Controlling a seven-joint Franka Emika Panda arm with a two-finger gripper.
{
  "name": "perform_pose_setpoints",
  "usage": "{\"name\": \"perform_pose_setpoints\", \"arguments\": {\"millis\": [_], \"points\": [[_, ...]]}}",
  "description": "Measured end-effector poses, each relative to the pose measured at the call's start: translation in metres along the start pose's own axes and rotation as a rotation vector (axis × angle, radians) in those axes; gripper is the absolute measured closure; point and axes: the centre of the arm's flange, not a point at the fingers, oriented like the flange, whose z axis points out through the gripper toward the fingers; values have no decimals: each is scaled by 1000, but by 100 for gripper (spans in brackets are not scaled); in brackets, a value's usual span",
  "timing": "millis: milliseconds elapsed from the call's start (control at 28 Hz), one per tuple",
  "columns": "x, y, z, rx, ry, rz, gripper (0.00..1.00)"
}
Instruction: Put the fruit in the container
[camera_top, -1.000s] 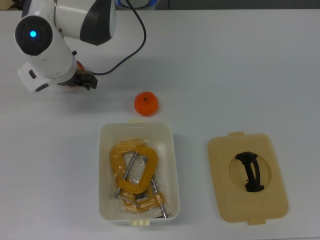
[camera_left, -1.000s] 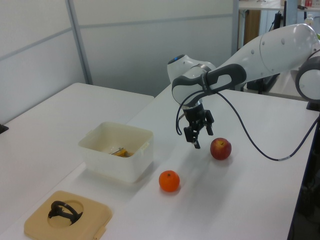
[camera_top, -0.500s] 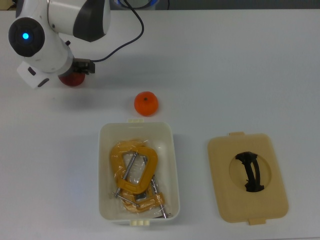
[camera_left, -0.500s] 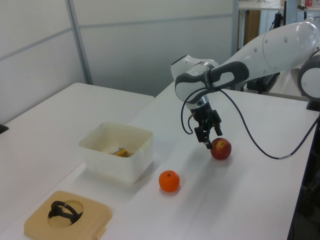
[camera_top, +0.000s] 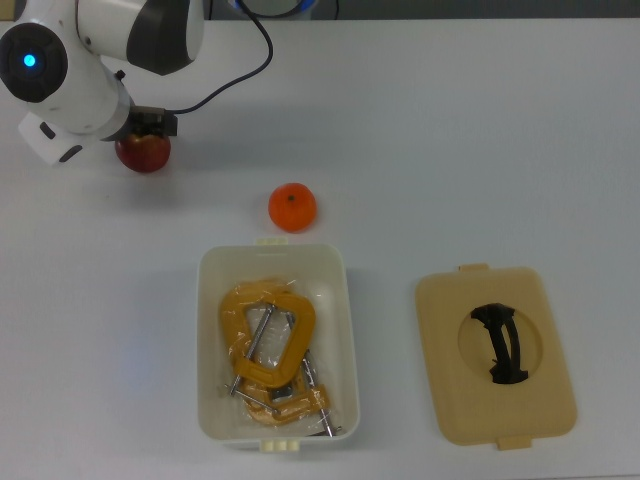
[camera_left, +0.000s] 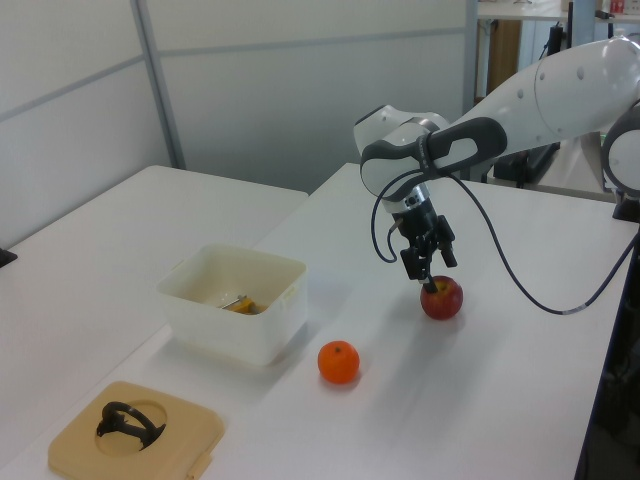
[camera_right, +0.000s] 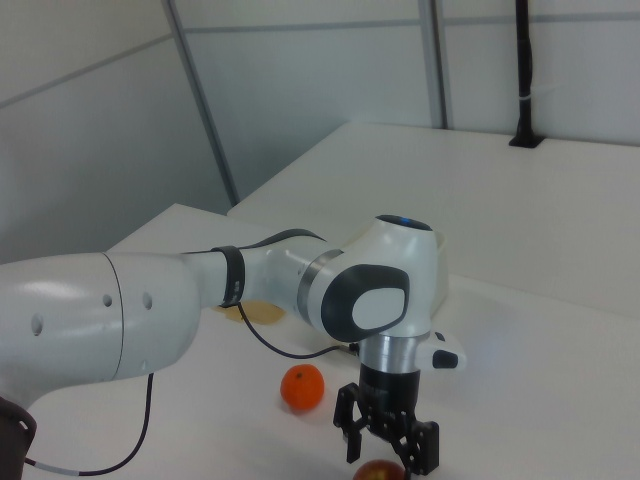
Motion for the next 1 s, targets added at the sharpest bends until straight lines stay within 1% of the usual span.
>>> {"name": "perform_pose_setpoints", "arguments": {"millis": [179, 393, 464, 607, 1000], "points": [[1, -5, -9, 0, 18, -7, 0], [-2, -23, -46, 15, 94, -17, 0], [-3, -33, -62, 11, 123, -16, 0], [-3, -54, -79, 1, 155, 4, 0], [1, -109, -103, -17, 201, 66, 0]]}}
